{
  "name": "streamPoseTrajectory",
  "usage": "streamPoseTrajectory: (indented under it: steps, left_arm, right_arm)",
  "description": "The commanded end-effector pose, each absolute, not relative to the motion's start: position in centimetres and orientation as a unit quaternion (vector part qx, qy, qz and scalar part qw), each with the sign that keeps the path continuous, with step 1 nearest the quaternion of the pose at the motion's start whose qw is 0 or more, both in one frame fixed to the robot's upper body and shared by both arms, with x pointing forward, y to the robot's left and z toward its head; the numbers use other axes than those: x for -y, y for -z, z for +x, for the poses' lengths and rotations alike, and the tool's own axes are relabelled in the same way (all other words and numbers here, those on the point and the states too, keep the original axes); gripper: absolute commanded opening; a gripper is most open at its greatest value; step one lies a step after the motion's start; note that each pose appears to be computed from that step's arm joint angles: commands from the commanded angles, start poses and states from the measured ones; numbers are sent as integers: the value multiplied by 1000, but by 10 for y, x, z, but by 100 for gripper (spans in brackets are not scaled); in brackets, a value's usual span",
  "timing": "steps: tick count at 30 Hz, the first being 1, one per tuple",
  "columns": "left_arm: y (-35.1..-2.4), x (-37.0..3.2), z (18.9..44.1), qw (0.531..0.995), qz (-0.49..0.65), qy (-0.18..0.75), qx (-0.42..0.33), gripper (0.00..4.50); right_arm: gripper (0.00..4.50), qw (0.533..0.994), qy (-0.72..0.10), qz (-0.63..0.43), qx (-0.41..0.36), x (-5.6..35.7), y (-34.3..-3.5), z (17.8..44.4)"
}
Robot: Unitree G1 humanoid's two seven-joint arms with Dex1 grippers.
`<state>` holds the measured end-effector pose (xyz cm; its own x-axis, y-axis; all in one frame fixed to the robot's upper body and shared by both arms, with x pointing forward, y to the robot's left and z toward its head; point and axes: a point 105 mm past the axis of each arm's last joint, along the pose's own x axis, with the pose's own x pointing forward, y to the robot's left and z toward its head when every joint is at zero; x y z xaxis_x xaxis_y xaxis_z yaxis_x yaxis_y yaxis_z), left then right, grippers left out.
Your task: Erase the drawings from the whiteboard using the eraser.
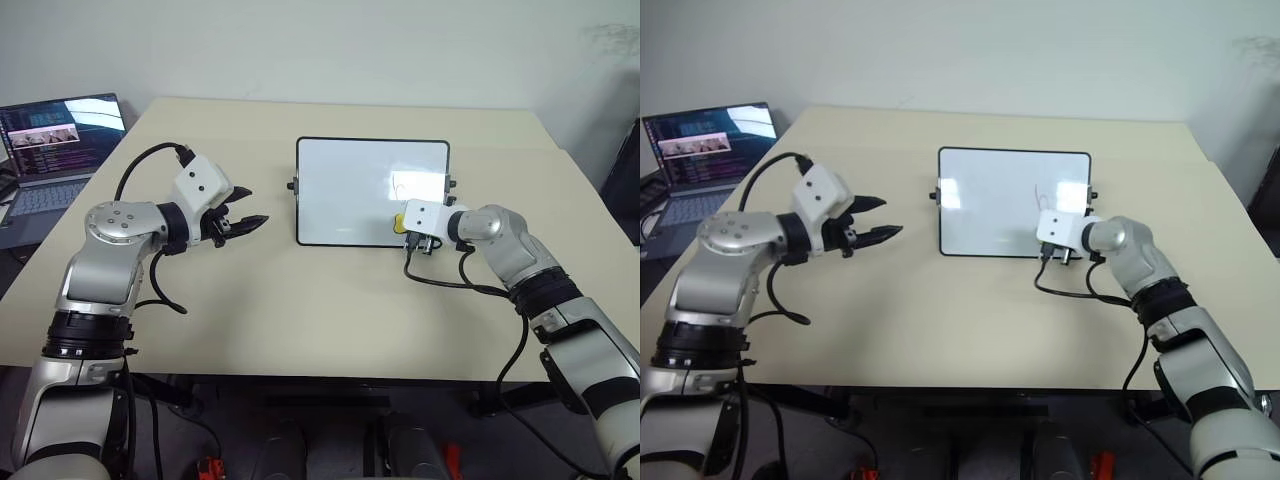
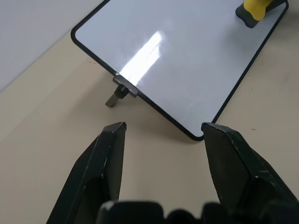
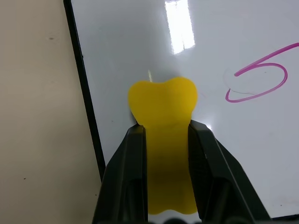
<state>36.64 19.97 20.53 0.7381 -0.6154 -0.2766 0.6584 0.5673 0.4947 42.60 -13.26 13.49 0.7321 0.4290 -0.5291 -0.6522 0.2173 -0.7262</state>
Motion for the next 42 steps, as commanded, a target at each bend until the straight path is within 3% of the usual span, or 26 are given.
streamPoseTrajectory:
  steps: [1,6,12,18,30,42]
  left_arm:
    - [-220,-196,364,880,308,360,-10,279]
    - [-224,-202,362,882,308,356,-11,279]
    - [-234,-209,352,875,321,361,-15,279]
    - [-232,-205,353,874,322,364,-15,279]
    - [-229,-193,349,867,321,381,-13,279]
    - [-230,-195,349,873,323,365,-5,279]
  right_arm:
    - [82,789,-343,-488,-148,148,-126,421]
    - [80,798,-354,-478,-102,150,-157,408]
    - [80,797,-322,-500,-101,191,-194,390]
    - [80,801,-286,-515,-106,215,-208,391]
    - [80,807,-269,-516,-97,220,-216,393]
    - [80,821,-260,-507,-46,213,-256,395]
